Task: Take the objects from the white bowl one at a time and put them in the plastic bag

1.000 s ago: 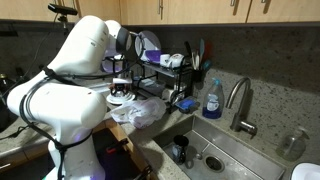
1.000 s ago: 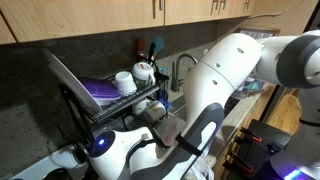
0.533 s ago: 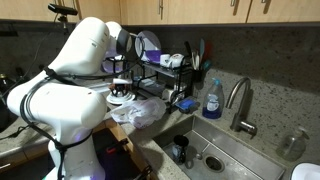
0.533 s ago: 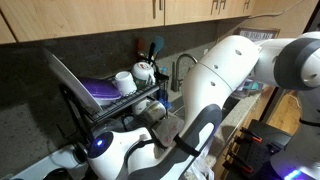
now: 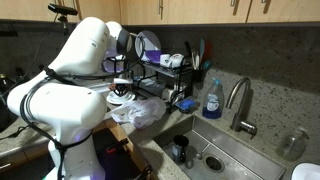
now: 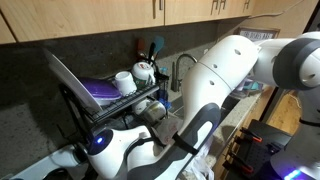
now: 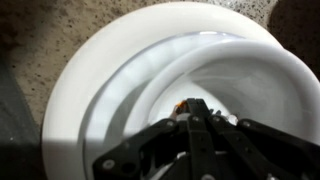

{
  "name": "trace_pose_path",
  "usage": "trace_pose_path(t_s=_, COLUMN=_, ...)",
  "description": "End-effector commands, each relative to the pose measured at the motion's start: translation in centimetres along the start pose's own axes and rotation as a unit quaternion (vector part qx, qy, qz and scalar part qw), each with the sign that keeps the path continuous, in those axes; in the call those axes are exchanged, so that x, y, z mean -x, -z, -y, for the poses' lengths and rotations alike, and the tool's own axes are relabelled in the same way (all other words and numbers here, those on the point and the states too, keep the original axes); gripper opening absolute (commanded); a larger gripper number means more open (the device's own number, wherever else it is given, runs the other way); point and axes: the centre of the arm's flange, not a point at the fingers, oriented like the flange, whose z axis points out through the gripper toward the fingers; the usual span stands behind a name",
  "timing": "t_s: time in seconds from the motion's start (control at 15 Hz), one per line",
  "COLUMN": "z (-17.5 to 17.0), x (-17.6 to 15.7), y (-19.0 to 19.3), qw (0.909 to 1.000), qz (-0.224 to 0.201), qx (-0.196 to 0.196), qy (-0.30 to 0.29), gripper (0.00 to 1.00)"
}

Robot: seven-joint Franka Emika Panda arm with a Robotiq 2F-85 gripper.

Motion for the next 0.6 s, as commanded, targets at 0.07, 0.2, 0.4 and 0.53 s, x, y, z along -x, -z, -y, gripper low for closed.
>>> trace_pose_path(t_s=0.07, z=0.0, x=1.3, y=1.7, qw=0.9993, qz=0.001, qx=0.007, qy=-0.038, gripper=0.04)
trace_pose_path(t_s=0.2, z=-0.1, x=1.8, y=2.7, qw=0.9987, qz=-0.005, qx=0.011, qy=-0.050, gripper=0.04)
trace_pose_path(t_s=0.4, z=-0.4, x=2.3, y=4.4, qw=0.9977, qz=-0.015, qx=0.018, qy=-0.063, gripper=0.04)
trace_pose_path(t_s=0.53, z=-0.5, x=2.4, y=5.2, qw=0.9970, qz=-0.020, qx=0.022, qy=-0.072, gripper=0.03)
